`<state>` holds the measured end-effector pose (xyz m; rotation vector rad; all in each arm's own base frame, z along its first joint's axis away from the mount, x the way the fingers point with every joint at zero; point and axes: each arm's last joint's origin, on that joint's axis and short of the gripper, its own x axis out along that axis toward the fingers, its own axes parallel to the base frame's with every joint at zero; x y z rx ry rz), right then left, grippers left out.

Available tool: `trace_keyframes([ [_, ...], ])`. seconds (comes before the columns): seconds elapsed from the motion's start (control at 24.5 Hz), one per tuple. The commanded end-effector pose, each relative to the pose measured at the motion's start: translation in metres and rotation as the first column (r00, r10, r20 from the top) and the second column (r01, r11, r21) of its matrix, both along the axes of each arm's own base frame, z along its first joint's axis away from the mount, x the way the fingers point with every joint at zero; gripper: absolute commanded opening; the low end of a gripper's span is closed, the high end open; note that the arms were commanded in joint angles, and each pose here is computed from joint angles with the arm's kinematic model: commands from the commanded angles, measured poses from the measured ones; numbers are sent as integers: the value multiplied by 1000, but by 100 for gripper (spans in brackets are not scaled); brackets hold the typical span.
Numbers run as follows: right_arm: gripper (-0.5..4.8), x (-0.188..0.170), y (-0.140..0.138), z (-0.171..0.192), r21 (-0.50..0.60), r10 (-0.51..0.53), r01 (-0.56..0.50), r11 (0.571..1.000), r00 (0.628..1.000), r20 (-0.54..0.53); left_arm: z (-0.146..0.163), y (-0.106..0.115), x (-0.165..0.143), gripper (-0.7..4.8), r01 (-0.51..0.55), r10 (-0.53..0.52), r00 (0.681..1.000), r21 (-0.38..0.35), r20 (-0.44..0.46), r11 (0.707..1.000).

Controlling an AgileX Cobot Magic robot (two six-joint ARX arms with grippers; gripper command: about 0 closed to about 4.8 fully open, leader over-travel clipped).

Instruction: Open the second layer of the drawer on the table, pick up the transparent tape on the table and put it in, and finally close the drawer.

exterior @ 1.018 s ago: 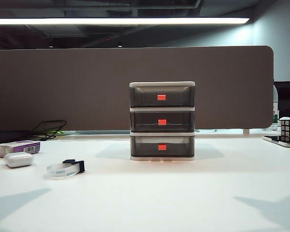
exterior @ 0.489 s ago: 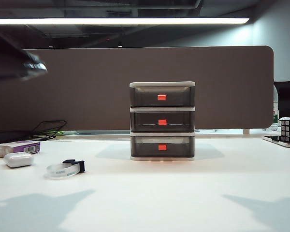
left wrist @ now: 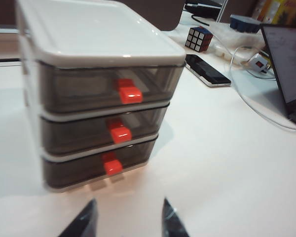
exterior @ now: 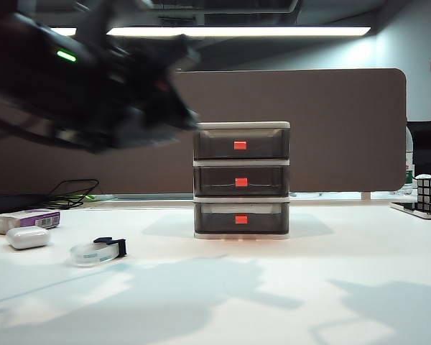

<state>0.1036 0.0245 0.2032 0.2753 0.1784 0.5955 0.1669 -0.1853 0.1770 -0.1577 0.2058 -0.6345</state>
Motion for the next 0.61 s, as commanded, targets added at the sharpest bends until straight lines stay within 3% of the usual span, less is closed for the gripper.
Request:
trace_keyframes([
  [0.04, -5, 14, 2, 9, -19, -30, 29, 999, 999, -42, -9, -17, 11, 157, 0, 0, 1000, -19, 26, 1000],
  [0.16, -5, 28, 5, 11, -59, -34, 29, 998, 996, -86, -16, -28, 12, 157, -48, 49, 998, -27, 44, 998],
  [0.33, -5, 62, 21, 16, -82, 36, -46, 996, 992, -120, -25, -51, 7, 156, -199, 198, 978, 11, 73, 980],
  [0.41, -5, 74, 28, 18, -79, 68, -79, 994, 990, -124, -26, -58, 5, 156, -235, 235, 968, -7, 85, 972],
  [0.53, -5, 90, 39, 19, -94, 120, -134, 986, 983, -142, -30, -69, 4, 156, -226, 229, 969, -42, 95, 973],
  [0.61, -5, 102, 44, 20, -121, 133, -153, 981, 978, -160, -29, -79, 6, 156, -153, 158, 982, -64, 100, 986],
])
